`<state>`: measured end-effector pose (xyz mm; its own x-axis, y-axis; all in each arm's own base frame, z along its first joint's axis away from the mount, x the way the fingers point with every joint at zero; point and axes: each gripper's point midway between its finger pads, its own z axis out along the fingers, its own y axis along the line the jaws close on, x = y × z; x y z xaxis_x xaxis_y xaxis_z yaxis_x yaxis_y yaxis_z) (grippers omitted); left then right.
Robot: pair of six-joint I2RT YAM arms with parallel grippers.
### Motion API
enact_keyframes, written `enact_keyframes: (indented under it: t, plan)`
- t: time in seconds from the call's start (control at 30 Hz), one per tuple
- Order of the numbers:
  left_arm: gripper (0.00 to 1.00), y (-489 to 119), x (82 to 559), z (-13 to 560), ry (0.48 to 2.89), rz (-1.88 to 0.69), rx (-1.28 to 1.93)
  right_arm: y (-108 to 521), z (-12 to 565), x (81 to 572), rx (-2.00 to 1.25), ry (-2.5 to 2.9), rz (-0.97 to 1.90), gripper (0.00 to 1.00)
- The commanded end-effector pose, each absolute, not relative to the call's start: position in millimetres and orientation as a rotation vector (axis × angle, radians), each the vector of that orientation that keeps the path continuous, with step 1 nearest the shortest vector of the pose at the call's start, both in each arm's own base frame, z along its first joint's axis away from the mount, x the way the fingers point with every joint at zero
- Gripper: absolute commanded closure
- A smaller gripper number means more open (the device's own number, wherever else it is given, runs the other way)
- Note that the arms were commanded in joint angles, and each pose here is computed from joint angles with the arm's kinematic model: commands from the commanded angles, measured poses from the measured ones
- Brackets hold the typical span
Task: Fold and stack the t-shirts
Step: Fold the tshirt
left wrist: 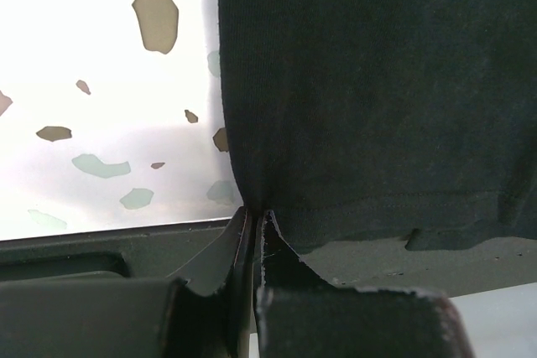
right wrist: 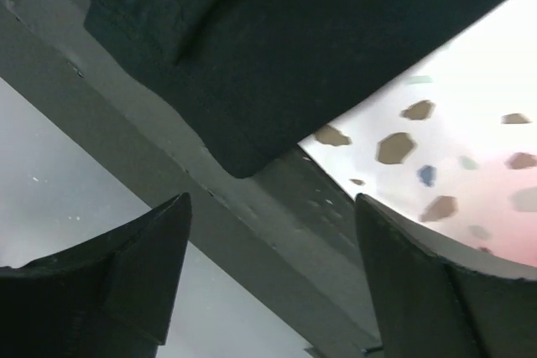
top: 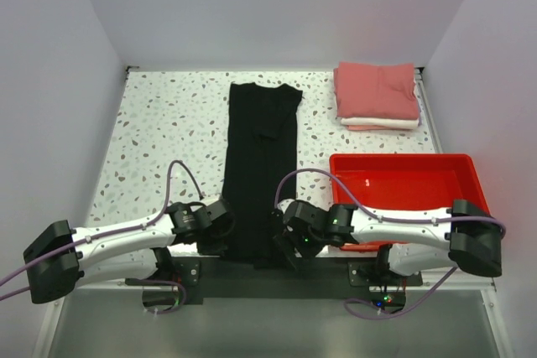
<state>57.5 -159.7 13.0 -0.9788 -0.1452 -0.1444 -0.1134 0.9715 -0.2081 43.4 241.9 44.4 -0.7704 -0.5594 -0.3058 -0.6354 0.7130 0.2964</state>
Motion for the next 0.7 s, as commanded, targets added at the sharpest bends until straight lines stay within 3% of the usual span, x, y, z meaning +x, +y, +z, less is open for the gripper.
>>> enact_keyframes:
  t: [0.0, 0.3, 0.5, 0.63, 0.67]
  plan:
    - [1.00, -167, 54, 13, 2.975, -0.360, -0.166, 255, 36, 38, -0.915, 2.746, 0.617, 0.22]
    - [1.00, -165, 51, 12, 2.982, -0.365, -0.174, 258, 24, 36, -0.868, 2.763, 0.628, 0.48]
    - [1.00, -164, 50, 12, 2.988, -0.368, -0.179, 259, 19, 29, -0.841, 2.794, 0.672, 0.55]
    - [1.00, -166, 50, 12, 2.985, -0.379, -0.181, 261, 17, 31, -0.818, 2.792, 0.679, 0.69]
    - [1.00, -166, 50, 12, 2.984, -0.381, -0.179, 260, 16, 31, -0.814, 2.789, 0.677, 0.76]
